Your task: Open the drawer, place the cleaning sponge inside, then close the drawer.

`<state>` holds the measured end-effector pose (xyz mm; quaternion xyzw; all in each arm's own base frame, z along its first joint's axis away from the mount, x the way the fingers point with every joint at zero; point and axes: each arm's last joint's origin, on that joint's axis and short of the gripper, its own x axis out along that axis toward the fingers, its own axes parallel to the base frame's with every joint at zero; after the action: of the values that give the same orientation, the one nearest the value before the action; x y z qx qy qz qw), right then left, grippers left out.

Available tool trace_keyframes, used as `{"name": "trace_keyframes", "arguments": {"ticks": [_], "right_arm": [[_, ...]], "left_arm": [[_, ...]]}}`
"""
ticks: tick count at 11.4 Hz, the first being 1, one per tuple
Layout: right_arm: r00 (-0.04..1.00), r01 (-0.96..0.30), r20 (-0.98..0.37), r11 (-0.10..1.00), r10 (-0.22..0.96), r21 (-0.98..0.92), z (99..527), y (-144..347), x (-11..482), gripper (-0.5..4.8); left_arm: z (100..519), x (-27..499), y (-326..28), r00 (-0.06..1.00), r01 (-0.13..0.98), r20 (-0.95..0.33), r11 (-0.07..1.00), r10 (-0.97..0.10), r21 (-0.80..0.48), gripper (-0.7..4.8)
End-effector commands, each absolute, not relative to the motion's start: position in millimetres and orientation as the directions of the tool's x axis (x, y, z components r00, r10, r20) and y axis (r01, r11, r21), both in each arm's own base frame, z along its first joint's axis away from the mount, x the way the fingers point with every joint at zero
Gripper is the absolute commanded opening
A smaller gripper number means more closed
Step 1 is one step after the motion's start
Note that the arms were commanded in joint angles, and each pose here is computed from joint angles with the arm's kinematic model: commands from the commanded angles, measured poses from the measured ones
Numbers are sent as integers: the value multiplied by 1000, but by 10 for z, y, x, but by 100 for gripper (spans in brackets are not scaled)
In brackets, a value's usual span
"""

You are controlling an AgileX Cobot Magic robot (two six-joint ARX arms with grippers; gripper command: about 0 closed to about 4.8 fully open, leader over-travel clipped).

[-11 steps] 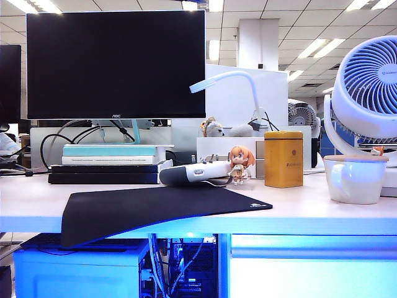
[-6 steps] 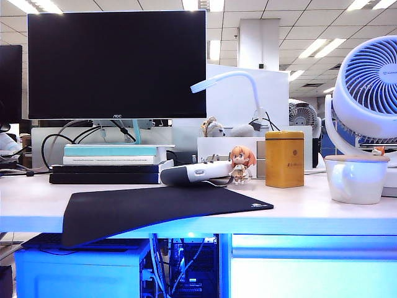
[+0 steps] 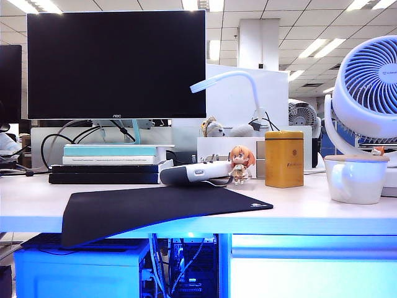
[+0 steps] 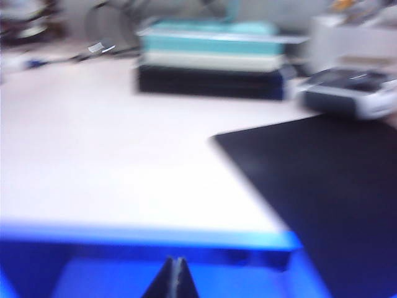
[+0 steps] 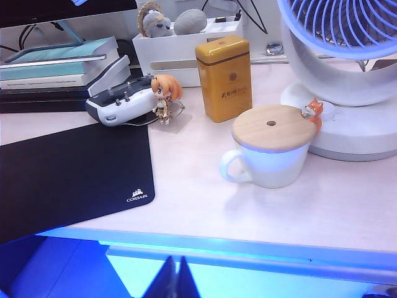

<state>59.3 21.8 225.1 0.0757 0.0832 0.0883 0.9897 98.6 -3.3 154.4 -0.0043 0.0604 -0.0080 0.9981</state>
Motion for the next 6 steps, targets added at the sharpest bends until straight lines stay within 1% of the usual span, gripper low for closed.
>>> {"name": "trace_keyframes", "arguments": {"ticks": [1, 2, 3, 5, 6], "right_arm": [[973, -165, -135, 972, 189, 170, 2277, 216, 589, -5], [973, -166, -134, 971, 190, 170, 2278, 217, 589, -5], [973, -164, -134, 972, 188, 170, 2278, 216, 589, -5], [973, -165, -134, 971, 189, 170, 2278, 216, 589, -5], [973, -165, -134, 971, 189, 170, 2278, 216, 589, -5]], "left_arm": [[1464, 958, 17, 982, -17, -189, 998, 30, 68, -6], [1466, 959, 7, 982, 16, -186, 993, 5, 113, -6], [1465, 959, -22, 982, 45, -188, 991, -20, 127, -5], [1466, 954, -99, 978, 113, -187, 987, -91, 112, -5], [1467, 954, -99, 978, 113, -185, 987, -91, 113, -5]]}}
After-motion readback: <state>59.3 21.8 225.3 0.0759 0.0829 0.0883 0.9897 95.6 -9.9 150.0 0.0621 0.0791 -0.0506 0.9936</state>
